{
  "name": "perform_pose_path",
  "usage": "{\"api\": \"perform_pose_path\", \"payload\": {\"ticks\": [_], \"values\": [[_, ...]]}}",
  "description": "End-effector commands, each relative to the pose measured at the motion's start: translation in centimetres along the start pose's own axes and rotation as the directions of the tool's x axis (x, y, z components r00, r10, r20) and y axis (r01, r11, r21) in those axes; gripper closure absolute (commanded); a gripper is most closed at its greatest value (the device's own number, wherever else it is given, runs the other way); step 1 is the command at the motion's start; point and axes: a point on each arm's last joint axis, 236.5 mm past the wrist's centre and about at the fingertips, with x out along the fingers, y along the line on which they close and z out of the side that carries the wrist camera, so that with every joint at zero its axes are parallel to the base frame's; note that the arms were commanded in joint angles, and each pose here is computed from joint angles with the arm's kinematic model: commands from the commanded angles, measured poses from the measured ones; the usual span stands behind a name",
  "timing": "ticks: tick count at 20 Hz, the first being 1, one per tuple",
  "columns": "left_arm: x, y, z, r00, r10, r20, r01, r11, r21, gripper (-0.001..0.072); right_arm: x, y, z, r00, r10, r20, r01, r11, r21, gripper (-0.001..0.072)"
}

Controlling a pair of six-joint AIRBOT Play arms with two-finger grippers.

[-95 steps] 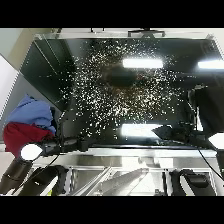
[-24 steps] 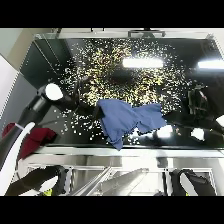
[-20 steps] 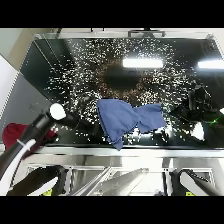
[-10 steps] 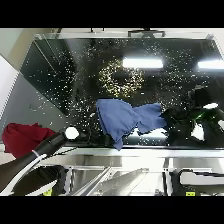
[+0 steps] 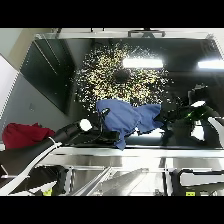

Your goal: Fold the shirts.

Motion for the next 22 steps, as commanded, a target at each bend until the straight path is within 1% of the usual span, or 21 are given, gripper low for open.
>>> {"api": "perform_pose_path", "payload": {"ticks": [1,3,4,5,7,8,9,11,12,14,15,16,18,20,22], "values": [[-3.2,-2.5,1.0,0.997,-0.060,0.047,0.058,0.997,0.046,0.0695,-2.9,6.3,2.0,0.980,0.197,0.030,-0.195,0.979,-0.052,0.0700],[-8.0,-4.1,3.0,0.981,-0.117,0.156,0.107,0.992,0.073,0.0696,-8.4,12.0,5.0,0.931,0.336,0.145,-0.313,0.936,-0.159,0.0700],[-11.2,-5.1,4.1,0.965,-0.151,0.214,0.132,0.986,0.097,0.0696,-12.0,15.0,6.5,0.893,0.394,0.219,-0.345,0.909,-0.232,0.0700],[-14.6,-6.1,5.0,0.945,-0.180,0.271,0.151,0.980,0.126,0.0696,-16.1,18.2,7.6,0.848,0.439,0.297,-0.347,0.883,-0.315,0.0700],[-22.4,-8.6,6.6,0.891,-0.228,0.393,0.152,0.964,0.216,0.0705,-24.1,24.6,7.7,0.764,0.495,0.414,-0.269,0.828,-0.492,0.0700],[-26.8,-10.0,7.2,0.852,-0.246,0.462,0.134,0.956,0.263,0.0705,-27.9,28.3,6.6,0.723,0.521,0.454,-0.201,0.787,-0.583,0.0700],[-30.7,-11.4,7.4,0.812,-0.257,0.525,0.100,0.946,0.308,0.0705,-31.0,31.5,5.0,0.689,0.539,0.485,-0.125,0.747,-0.653,0.0700],[-38.5,-14.4,6.7,0.723,-0.264,0.638,-0.004,0.922,0.386,0.0705,-36.5,37.7,1.5,0.603,0.549,0.578,0.096,0.670,-0.736,0.0701],[-42.0,-16.1,5.8,0.681,-0.263,0.684,-0.066,0.908,0.415,0.0704,-39.1,40.6,-0.5,0.539,0.555,0.634,0.223,0.632,-0.742,0.0700],[-47.3,-18.7,3.9,0.608,-0.241,0.757,-0.193,0.880,0.435,0.0703,-43.3,44.3,-3.7,0.401,0.528,0.748,0.466,0.586,-0.663,0.0701],[-49.0,-19.3,3.1,0.591,-0.215,0.778,-0.241,0.873,0.424,0.0685,-44.8,45.4,-5.1,0.336,0.508,0.793,0.567,0.563,-0.601,0.0701],[-50.3,-20.4,2.7,0.574,-0.212,0.791,-0.269,0.864,0.426,0.0685,-45.8,46.3,-6.3,0.288,0.496,0.819,0.634,0.542,-0.552,0.0701],[-51.9,-22.2,2.6,0.555,-0.234,0.798,-0.311,0.831,0.460,0.0685,-46.8,47.2,-7.6,0.237,0.493,0.837,0.688,0.523,-0.503,0.0701],[-51.7,-22.9,3.2,0.599,-0.248,0.761,-0.304,0.809,0.503,0.0686,-47.0,46.8,-7.1,0.231,0.484,0.844,0.693,0.527,-0.492,0.0701],[-50.1,-22.3,5.4,0.664,-0.257,0.702,-0.251,0.808,0.533,0.0687,-46.9,45.4,-4.9,0.259,0.463,0.847,0.662,0.554,-0.505,0.0701]]}}
